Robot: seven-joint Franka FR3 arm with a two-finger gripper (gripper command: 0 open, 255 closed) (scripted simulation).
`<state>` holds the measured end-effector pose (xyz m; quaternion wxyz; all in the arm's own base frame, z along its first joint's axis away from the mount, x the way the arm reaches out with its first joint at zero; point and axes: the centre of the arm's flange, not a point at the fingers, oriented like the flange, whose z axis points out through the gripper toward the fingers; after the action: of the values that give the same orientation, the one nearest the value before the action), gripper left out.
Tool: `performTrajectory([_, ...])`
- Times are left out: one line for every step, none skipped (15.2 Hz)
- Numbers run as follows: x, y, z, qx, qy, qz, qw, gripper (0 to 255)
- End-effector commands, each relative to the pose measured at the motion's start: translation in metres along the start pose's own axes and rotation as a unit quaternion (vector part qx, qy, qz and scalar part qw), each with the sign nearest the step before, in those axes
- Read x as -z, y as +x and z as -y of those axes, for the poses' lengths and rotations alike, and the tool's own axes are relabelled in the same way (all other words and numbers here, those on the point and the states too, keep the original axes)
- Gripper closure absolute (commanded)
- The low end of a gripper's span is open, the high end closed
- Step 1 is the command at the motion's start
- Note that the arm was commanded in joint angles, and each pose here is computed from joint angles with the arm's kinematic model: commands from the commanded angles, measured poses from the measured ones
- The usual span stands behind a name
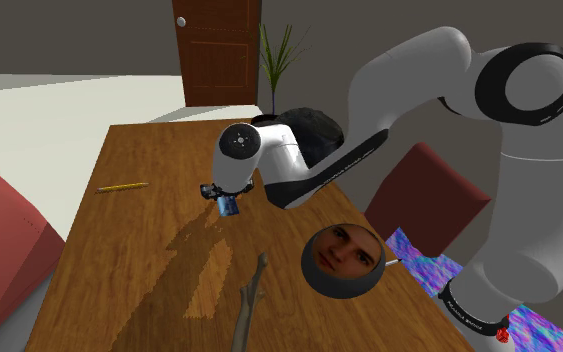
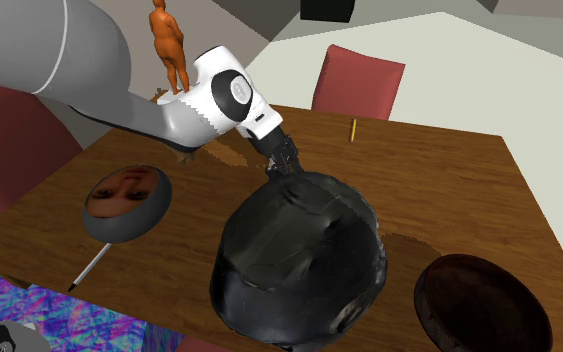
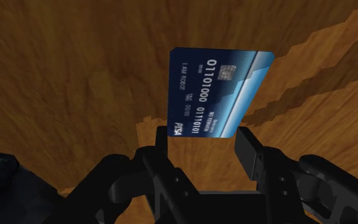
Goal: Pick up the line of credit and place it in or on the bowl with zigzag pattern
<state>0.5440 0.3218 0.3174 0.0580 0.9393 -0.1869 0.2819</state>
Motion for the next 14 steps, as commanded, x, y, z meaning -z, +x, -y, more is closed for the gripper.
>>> performTrajectory([0.000,0.000,0.000,0.000,0.000,0.000,1.0000,255])
performTrajectory([0.000,0.000,0.000,0.000,0.000,0.000,1.0000,255])
performTrajectory([0.000,0.000,0.000,0.000,0.000,0.000,1.0000,255])
performTrajectory([0.000,0.000,0.000,0.000,0.000,0.000,1.0000,255])
performTrajectory([0.000,0.000,0.000,0.000,0.000,0.000,1.0000,255])
performTrajectory([0.004,0.003,0.000,0.000,0.000,0.000,1.0000,255])
performTrajectory([0.009,0.006,0.000,0.000,0.000,0.000,1.0000,255])
performTrajectory([0.013,0.009,0.000,0.000,0.000,0.000,1.0000,255])
performTrajectory([0.017,0.012,0.000,0.000,0.000,0.000,1.0000,255])
performTrajectory([0.022,0.015,0.000,0.000,0.000,0.000,1.0000,255])
performTrajectory([0.026,0.017,0.000,0.000,0.000,0.000,1.0000,255])
performTrajectory([0.031,0.020,0.000,0.000,0.000,0.000,1.0000,255])
performTrajectory([0.035,0.023,0.000,0.000,0.000,0.000,1.0000,255])
performTrajectory([0.039,0.026,0.000,0.000,0.000,0.000,1.0000,255])
